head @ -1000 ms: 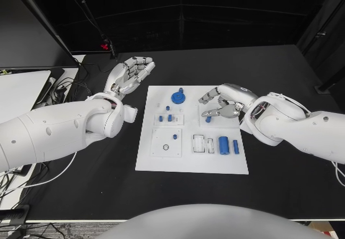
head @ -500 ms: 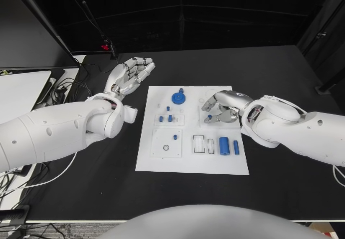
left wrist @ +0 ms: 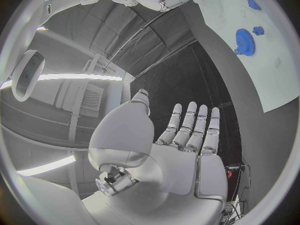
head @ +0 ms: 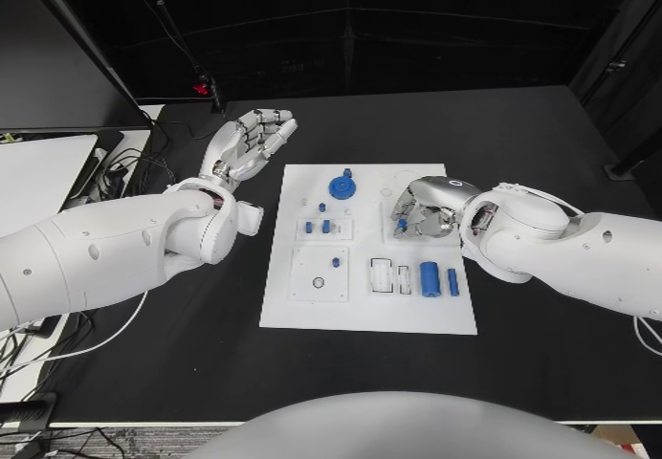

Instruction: Assemble the parts on the task board

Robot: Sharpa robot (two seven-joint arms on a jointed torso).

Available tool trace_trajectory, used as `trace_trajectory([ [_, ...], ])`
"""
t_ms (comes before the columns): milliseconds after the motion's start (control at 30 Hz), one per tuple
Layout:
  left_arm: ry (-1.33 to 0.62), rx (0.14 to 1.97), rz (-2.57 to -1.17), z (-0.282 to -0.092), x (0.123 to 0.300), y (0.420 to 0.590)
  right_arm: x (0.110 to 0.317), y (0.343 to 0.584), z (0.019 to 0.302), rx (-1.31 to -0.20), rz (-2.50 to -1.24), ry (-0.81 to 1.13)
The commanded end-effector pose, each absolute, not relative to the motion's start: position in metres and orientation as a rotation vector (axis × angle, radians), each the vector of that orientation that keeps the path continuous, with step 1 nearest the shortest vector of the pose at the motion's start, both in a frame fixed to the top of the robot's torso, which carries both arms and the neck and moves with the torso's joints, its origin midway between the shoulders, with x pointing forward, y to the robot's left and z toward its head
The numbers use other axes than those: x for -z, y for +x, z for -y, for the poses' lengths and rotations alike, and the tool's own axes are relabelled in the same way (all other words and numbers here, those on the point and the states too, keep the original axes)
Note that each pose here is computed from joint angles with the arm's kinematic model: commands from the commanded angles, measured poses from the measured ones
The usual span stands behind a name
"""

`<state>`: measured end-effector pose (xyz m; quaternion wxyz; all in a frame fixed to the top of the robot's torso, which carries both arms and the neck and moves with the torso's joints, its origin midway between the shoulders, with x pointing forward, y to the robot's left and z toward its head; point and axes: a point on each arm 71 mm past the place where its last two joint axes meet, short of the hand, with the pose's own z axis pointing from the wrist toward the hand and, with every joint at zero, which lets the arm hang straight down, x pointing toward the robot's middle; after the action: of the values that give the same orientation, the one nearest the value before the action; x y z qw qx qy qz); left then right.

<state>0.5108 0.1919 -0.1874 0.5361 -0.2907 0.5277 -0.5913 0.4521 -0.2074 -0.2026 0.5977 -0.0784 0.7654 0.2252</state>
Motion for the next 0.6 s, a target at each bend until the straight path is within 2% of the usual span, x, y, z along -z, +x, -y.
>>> trace_trajectory([
  [33,-0.606,1.481,-1.157,-0.19,0.1783,0.5075,0.2031,0.4525,0.2071,-0.485,-1.79,-0.194],
  [600,-0.606,1.481,-1.158,-0.1904,0.1785,0.5074,0.2008,0.4523,0.2032,-0.478,-1.745,-0.243],
])
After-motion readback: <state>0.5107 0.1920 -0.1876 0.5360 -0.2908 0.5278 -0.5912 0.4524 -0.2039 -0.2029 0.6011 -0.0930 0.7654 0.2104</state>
